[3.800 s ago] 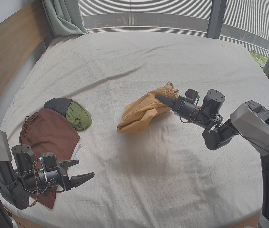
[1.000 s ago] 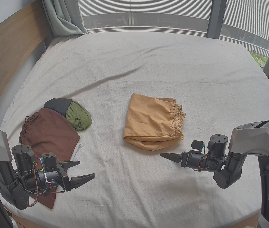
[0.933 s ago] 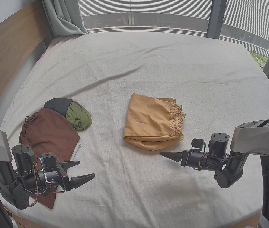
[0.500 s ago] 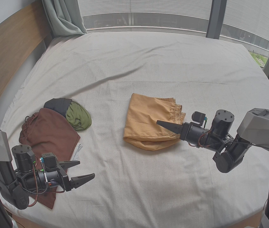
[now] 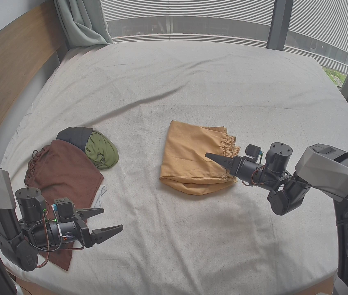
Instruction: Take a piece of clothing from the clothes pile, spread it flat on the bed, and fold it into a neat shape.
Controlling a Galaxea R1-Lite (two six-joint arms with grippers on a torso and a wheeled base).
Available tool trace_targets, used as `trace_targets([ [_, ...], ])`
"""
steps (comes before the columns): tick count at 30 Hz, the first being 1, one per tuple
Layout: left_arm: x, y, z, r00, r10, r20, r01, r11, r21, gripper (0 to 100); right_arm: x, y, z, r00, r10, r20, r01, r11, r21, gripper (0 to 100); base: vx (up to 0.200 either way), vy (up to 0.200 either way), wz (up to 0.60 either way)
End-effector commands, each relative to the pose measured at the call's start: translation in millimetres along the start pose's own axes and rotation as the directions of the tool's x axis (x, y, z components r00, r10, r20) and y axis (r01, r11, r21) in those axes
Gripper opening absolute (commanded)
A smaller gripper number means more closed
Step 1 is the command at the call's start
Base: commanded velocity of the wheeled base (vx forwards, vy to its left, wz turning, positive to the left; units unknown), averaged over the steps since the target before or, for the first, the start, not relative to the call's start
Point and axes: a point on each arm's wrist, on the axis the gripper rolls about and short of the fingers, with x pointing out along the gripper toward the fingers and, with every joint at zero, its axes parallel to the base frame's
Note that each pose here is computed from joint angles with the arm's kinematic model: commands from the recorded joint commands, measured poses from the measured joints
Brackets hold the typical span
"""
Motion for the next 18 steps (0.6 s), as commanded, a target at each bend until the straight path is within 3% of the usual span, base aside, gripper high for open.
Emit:
trace_targets([
  [1,-0.1,0.2,-0.7,1.0,0.001,-0.002,-0.001,1.0,-0.003,100,-0.4,-28.9,-26.9,0.998,-0.045,-0.039,0.047,0.998,0.041,100,0.0,0.0,0.0],
  [11,0.1,-0.1,-0.7,1.0,-0.002,-0.003,0.002,1.0,-0.002,100,-4.8,-30.8,-22.4,0.998,-0.051,-0.021,0.052,0.998,0.033,100,0.0,0.0,0.0],
  [16,-0.6,-2.1,0.4,1.0,-0.026,0.0,0.026,1.0,0.006,100,-24.7,19.9,26.4,0.997,0.012,0.08,-0.007,0.998,-0.057,100,0.0,0.0,0.0],
  [18,-1.2,-2.8,1.0,0.999,-0.032,0.003,0.032,0.999,0.013,100,-29.8,30.8,33.8,0.996,0.022,0.092,-0.015,0.997,-0.072,100,0.0,0.0,0.0],
])
